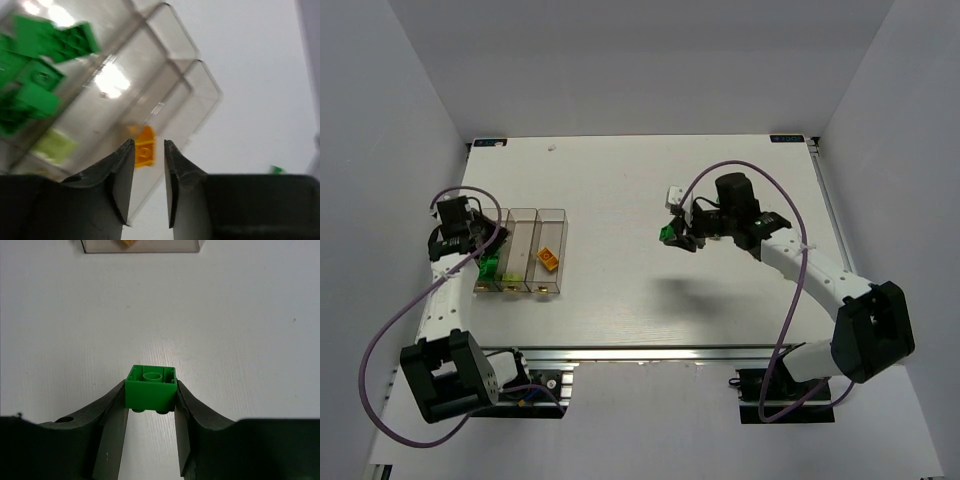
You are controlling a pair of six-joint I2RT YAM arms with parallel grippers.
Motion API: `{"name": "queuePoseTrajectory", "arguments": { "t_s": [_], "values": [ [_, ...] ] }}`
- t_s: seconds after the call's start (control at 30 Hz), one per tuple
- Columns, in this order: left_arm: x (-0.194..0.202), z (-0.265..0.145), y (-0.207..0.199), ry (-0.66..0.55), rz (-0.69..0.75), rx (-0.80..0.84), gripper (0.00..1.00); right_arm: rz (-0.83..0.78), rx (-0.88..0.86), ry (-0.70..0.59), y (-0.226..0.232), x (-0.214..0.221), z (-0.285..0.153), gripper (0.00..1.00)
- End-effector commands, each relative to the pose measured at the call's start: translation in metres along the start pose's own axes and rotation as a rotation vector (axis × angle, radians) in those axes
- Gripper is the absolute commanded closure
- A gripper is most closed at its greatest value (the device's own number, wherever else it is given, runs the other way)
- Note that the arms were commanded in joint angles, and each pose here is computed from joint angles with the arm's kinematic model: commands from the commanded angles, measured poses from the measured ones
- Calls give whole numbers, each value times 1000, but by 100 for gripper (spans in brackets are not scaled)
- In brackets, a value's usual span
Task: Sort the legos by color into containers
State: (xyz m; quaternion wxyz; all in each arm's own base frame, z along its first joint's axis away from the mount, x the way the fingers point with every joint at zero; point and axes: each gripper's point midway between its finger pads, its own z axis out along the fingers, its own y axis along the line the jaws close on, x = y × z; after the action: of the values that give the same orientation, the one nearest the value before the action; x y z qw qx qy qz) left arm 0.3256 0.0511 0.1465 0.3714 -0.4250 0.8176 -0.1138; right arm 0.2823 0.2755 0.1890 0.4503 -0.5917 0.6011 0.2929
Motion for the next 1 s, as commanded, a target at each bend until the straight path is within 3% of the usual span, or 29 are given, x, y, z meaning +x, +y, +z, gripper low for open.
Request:
{"name": "queuePoseTrajectory", "arguments": {
  "t_s": [0.0, 0.07, 0.2, 0.57, 0.73, 0.97],
  "values": [
    [23, -18, -53, 119, -36, 304, 58, -105, -32, -86, -5, -39, 11, 93],
    [31, -27, -77, 155, -40, 430, 42, -109, -65, -91, 1, -43, 21, 92],
    [57, -61, -110, 247, 5, 649, 26, -129, -107, -115, 11, -56, 33, 90],
    [125, -123, -149, 395, 117, 957, 22, -15, -211, -157, 36, -92, 74, 88],
    [144, -128, -156, 423, 154, 971, 22, 130, -227, -126, 39, -95, 90, 86],
    [164, -131, -161, 475, 194, 980, 22, 129, -234, -108, 47, -91, 94, 83]
  ]
}}
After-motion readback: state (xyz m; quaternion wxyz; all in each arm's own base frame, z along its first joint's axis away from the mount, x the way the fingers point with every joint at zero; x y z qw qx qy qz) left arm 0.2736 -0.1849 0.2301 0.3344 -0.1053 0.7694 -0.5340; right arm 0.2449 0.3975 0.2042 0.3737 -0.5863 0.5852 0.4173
